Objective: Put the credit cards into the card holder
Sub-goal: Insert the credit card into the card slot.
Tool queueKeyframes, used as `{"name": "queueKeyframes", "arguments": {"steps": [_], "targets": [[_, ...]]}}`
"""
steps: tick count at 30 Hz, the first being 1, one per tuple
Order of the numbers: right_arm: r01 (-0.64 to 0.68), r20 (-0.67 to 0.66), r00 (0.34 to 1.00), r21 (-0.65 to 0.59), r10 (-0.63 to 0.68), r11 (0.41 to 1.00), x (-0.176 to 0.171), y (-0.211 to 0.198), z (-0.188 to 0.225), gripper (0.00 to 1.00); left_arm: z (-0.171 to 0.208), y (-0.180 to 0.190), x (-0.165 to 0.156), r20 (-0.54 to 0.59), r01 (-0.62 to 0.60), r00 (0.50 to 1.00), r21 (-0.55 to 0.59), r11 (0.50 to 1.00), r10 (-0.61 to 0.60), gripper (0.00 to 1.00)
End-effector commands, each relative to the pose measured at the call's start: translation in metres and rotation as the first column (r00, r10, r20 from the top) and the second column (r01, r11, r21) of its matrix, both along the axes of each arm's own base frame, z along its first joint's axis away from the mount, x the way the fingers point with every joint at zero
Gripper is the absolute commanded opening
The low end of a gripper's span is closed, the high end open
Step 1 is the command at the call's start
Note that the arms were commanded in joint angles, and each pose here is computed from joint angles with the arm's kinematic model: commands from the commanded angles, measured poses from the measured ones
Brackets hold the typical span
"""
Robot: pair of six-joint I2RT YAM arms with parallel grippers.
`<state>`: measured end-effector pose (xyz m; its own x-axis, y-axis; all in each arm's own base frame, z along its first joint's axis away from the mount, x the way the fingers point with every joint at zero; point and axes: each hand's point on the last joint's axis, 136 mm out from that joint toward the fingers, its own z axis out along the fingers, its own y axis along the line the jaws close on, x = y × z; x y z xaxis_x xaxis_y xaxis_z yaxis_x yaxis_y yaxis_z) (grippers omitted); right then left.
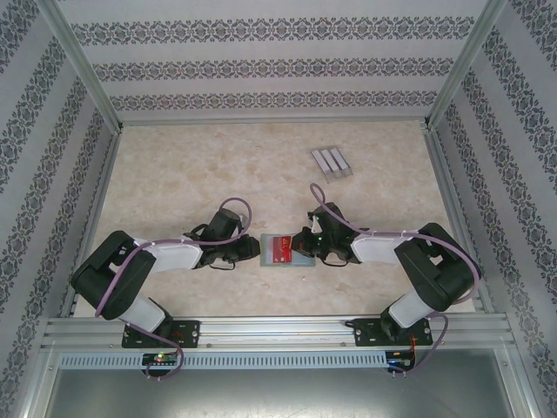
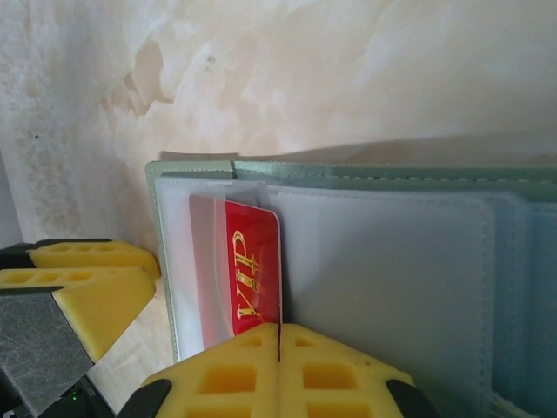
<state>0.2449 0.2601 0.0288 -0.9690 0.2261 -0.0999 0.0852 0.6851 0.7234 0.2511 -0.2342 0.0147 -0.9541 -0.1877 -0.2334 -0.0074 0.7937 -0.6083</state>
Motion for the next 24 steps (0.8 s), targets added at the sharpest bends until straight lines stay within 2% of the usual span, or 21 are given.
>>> {"name": "queueKeyframes", "arguments": {"steps": [1, 13, 24], "targets": [[0.014, 0.026, 1.000, -0.014, -0.013, 1.000, 0.009, 0.011, 0.001, 0.07, -0.025, -0.013, -0.020, -0.062, 0.084, 0.995, 0.005, 0.996, -0.083, 0.25], [-0.042, 0.022, 0.999, -0.002, 0.042, 0.999, 0.002, 0.037, 0.000, 0.11, -0.023, -0.011, -0.020, -0.049, 0.082, 0.995, 0.008, 0.997, -0.081, 0.24], [-0.065, 0.033, 0.997, -0.006, 0.065, 0.998, -0.001, 0.054, -0.001, 0.20, -0.021, -0.012, -0.020, -0.047, 0.087, 0.995, 0.007, 0.996, -0.087, 0.21]]}}
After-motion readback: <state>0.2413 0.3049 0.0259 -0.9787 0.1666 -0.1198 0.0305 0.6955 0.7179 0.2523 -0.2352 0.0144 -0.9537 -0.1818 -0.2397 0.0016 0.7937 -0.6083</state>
